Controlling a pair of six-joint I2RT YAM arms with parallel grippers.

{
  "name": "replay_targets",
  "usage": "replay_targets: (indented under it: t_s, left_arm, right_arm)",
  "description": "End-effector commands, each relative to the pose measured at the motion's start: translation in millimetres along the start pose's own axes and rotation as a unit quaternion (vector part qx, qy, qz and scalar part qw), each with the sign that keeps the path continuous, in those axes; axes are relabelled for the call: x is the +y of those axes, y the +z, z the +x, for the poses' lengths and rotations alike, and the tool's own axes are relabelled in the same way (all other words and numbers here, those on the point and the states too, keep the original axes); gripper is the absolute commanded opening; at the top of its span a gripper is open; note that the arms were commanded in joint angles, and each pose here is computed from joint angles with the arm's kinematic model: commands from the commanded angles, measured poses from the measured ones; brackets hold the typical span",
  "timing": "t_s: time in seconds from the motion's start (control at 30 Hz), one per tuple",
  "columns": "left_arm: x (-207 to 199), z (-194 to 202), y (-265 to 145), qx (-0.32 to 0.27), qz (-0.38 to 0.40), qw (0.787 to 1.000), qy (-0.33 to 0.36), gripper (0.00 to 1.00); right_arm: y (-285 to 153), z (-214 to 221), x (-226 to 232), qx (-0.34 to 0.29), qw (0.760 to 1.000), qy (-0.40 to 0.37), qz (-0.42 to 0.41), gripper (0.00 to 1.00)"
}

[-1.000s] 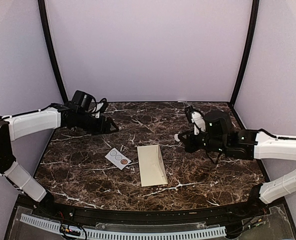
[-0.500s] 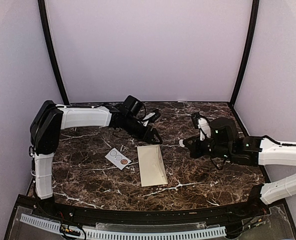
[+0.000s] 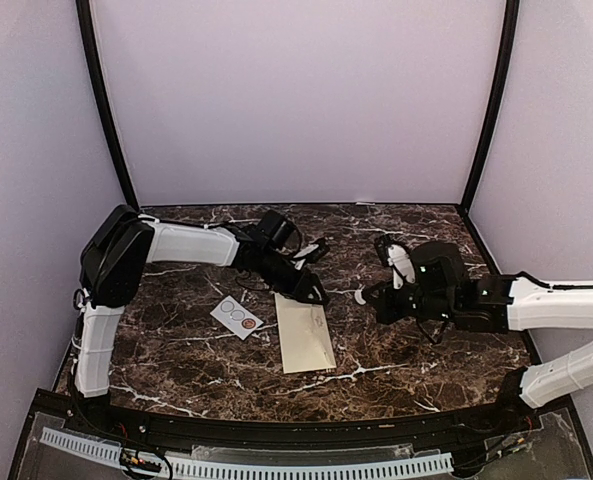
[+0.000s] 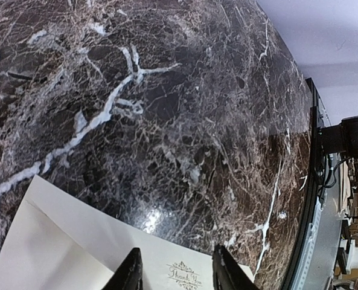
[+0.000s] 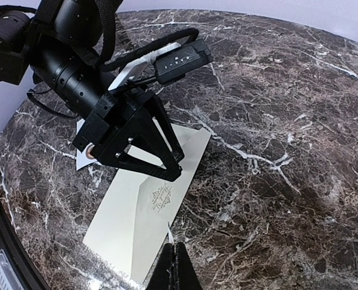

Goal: Place the letter into the envelope and seal it

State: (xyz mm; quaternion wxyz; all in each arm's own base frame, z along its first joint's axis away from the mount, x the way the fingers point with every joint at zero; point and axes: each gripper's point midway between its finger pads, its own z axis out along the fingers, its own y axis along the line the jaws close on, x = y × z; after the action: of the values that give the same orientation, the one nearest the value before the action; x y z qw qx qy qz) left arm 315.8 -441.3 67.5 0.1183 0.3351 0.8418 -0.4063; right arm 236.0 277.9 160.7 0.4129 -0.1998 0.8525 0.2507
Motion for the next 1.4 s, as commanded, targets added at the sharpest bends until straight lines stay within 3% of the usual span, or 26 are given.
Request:
replay_targets:
  t_s: [0.0,0.23,0.67,0.87,1.37]
  left_arm:
    - [4,13,4,0.007,-0.005,1.000,0.013,0.38]
    - [24,32,8,0.029,-0.044,0.999,-0.016,0.33]
    - [36,66,13,0.054,-0.042,0.993,-0.097,0.29]
    - [38,76,11,0.057,-0.025,0.985,-0.161,0.26]
    - [29,77,11,0.053,0.016,0.979,-0.198,0.25]
  right_arm:
    - [9,-6,10,-0.009,1.000,-0.010,-0.024,0.00]
    - [27,-1,21,0.010,0.999,-0.034,-0.035,0.00]
    - [74,12,53,0.032,0.992,-0.118,-0.042,0.00]
    - [95,28,63,0.052,0.987,-0.149,-0.038,0.00]
    - [124,41,65,0.047,0.972,-0.230,0.017,0.00]
